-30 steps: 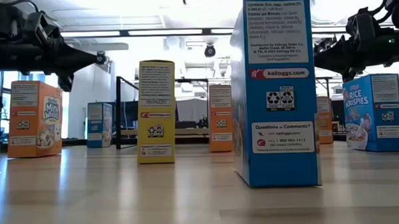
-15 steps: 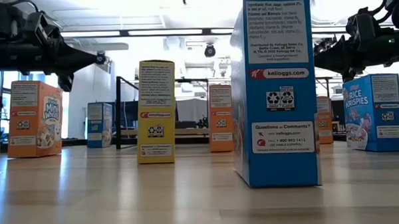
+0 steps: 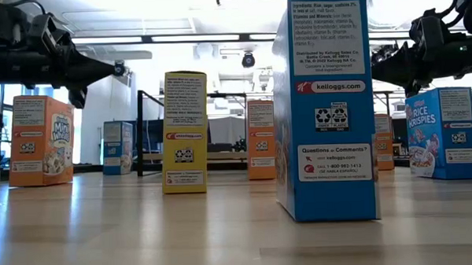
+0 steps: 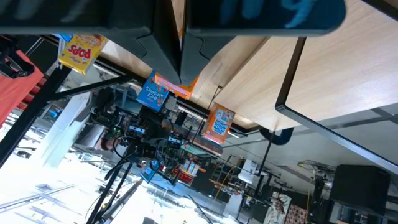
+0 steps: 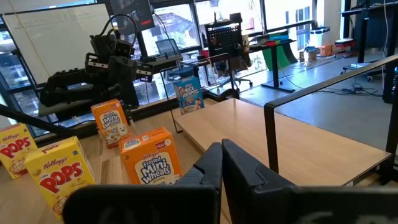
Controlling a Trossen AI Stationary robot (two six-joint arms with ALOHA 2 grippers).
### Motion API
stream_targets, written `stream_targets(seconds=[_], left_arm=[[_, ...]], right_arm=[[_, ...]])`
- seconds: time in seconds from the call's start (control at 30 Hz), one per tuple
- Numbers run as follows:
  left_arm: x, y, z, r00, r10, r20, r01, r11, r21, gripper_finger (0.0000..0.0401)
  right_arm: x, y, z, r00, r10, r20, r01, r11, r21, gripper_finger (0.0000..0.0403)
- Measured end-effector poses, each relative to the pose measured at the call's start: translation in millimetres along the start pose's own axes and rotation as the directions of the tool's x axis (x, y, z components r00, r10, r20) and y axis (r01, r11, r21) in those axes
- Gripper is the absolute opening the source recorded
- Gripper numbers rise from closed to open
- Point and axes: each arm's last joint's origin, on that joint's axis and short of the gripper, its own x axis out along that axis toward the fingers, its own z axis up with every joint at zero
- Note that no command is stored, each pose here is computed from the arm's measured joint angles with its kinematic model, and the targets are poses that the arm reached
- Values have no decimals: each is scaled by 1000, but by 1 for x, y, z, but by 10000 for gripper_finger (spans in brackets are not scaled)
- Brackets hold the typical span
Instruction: Stack cereal on shelf
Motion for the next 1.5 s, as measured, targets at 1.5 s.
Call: stream_targets(seconds=[1.5], left_arm=[[0, 0, 1, 1000, 6, 11, -6, 998, 65, 3]], right_arm=[[0, 0, 0, 1000, 0, 0, 0, 1000, 0, 0]])
